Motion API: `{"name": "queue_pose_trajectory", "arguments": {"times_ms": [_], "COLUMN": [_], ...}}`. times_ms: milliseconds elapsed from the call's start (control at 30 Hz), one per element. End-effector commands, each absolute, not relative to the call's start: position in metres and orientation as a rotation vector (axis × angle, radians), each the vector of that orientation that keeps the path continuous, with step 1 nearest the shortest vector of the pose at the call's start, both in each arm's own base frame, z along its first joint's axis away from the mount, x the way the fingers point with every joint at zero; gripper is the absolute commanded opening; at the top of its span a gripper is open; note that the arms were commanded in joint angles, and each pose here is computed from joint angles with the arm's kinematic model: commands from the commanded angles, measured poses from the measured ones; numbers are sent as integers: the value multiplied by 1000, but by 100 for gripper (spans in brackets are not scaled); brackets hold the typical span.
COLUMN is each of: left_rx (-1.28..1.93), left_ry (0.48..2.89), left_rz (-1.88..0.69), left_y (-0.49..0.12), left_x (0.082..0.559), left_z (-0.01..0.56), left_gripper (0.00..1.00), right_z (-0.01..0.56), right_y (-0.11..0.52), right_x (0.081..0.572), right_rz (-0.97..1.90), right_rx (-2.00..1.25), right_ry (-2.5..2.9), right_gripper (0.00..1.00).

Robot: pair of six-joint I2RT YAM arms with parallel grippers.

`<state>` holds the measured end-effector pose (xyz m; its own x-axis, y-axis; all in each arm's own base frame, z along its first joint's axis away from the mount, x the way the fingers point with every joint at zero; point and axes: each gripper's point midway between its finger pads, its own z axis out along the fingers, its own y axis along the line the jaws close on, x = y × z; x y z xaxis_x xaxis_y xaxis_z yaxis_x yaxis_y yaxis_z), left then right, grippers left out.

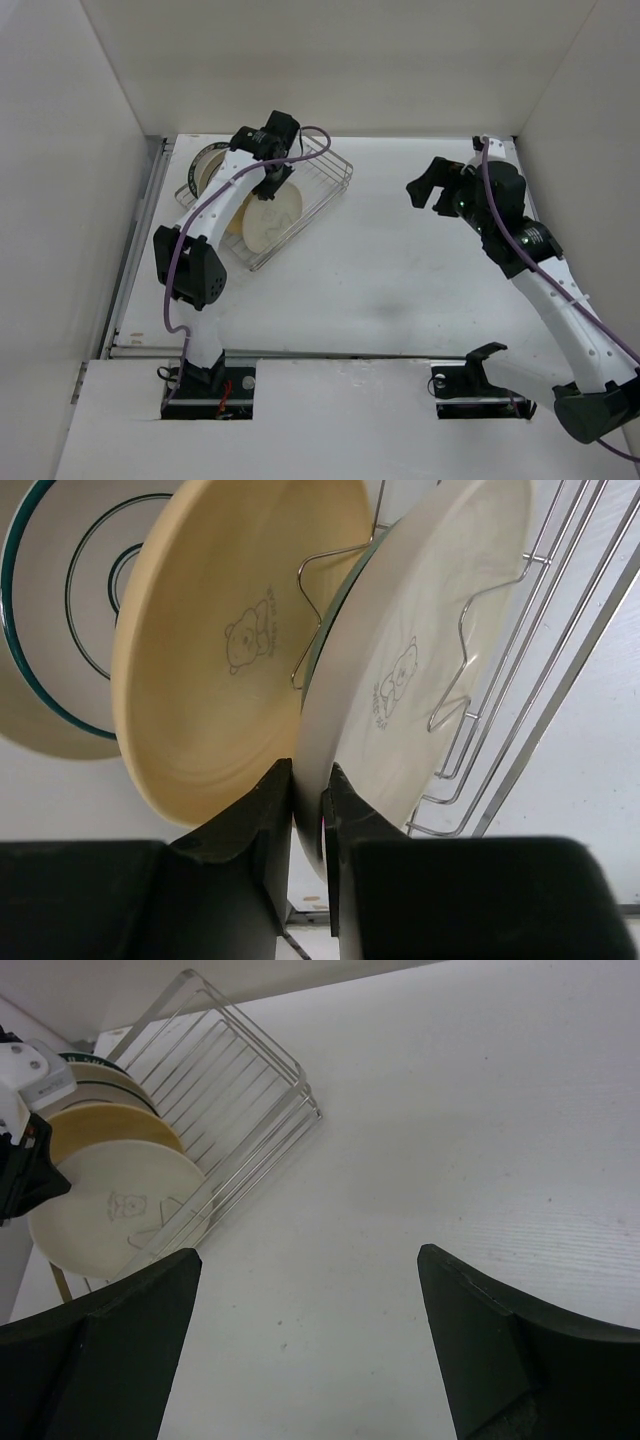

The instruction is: Unload the plates from the dish rack

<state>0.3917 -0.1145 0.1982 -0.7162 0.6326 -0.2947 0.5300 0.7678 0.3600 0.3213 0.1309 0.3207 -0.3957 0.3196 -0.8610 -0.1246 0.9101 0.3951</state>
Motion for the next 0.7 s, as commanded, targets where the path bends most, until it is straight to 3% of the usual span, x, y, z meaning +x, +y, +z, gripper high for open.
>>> {"name": "queue_pose_trajectory", "arguments": {"times_ms": [0, 333, 567, 667], "left_rx": [780, 666, 593, 642], "left_ry": [2588, 2390, 2202, 2203], "left_rz": [362, 399, 371, 363], "left_y": [-108, -99, -104, -111], "left_x": [383, 385, 389, 385], "left_z": [214, 292, 348, 346], "left_gripper": [0, 0, 0, 0], "right_z": [359, 366, 363, 361], "right_y": [127, 127, 159, 165], "right_x": [317, 311, 320, 324], "right_rz": [498, 515, 648, 662], "right_rx": [134, 125, 12, -2], "right_ry": [1813, 1794, 1816, 1841], "right_gripper": [95, 95, 95, 95]}}
